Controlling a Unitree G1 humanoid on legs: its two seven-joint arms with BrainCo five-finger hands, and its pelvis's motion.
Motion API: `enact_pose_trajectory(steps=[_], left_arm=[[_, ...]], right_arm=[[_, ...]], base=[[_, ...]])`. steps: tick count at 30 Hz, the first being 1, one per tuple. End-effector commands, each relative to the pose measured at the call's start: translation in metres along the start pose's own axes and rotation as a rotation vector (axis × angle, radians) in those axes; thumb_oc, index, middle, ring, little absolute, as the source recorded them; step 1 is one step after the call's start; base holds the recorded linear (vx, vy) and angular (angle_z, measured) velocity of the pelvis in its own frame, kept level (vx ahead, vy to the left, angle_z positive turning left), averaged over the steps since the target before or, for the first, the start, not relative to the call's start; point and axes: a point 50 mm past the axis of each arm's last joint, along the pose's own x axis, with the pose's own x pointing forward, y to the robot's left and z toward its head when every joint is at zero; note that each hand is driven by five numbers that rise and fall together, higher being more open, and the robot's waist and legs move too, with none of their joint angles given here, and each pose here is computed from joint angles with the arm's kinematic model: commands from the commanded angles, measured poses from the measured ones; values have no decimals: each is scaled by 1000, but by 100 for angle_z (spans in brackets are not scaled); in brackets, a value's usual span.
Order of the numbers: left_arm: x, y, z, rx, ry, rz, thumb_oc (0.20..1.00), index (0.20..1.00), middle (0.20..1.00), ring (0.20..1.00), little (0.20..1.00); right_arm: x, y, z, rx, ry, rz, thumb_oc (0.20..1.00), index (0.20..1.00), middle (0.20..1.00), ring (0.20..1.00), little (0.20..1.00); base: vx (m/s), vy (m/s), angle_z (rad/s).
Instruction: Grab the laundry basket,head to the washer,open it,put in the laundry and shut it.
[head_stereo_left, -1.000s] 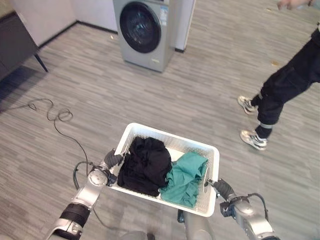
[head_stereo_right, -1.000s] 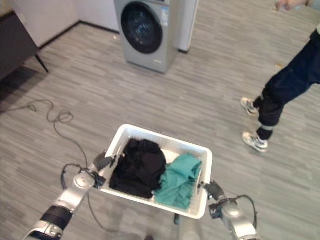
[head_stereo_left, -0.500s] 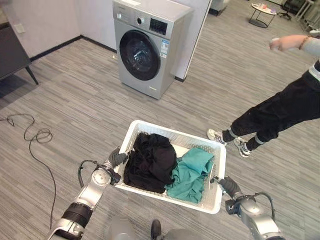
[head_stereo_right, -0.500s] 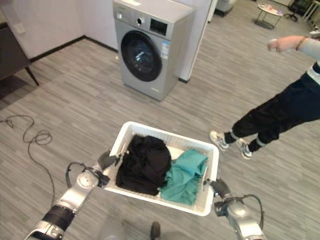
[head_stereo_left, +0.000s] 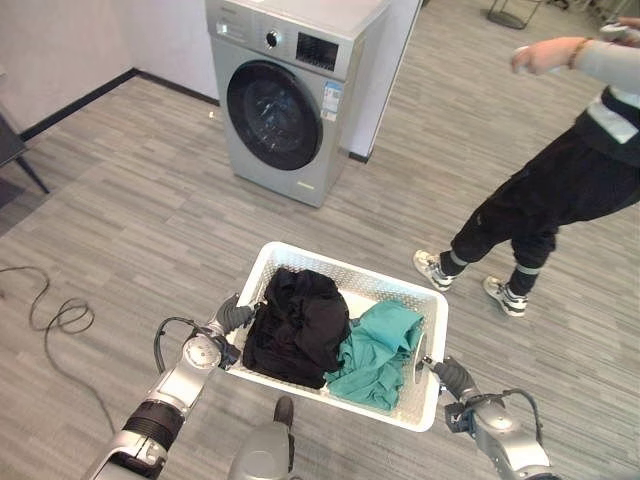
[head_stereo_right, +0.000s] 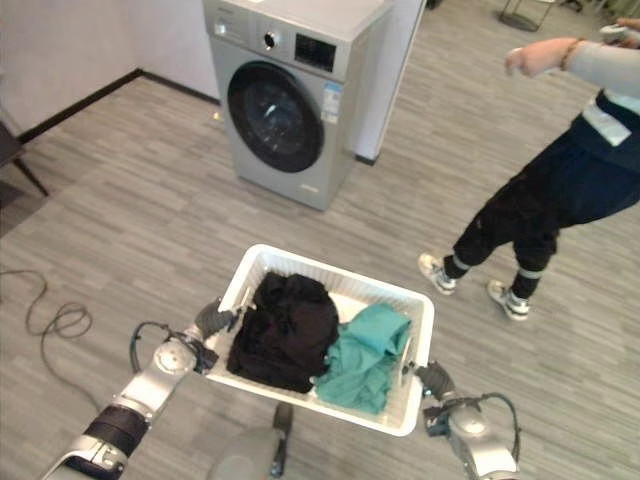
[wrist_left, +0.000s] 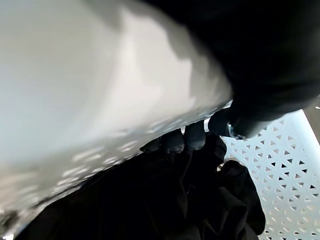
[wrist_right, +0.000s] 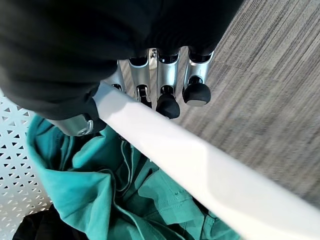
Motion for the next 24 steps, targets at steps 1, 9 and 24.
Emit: enact_pose_trajectory(steps=[1, 9, 24], left_arm=[[0, 23, 13, -13, -83, 86, 200, 200, 200, 200, 200], [-5, 29, 14, -34, -97, 99, 200, 200, 200, 200, 200], [-12, 6, -10, -70, -28, 52, 200, 200, 200, 200, 200]], right_arm=[[0, -21, 51, 55, -263, -40, 200, 200, 200, 200, 200], [3, -23, 55, 63, -274, -44, 200, 200, 200, 200, 200], [-14, -45, 18, 127, -190, -141, 200, 200, 200, 200, 200]], base=[[105, 127, -6], [178, 74, 1], [86, -90, 7]])
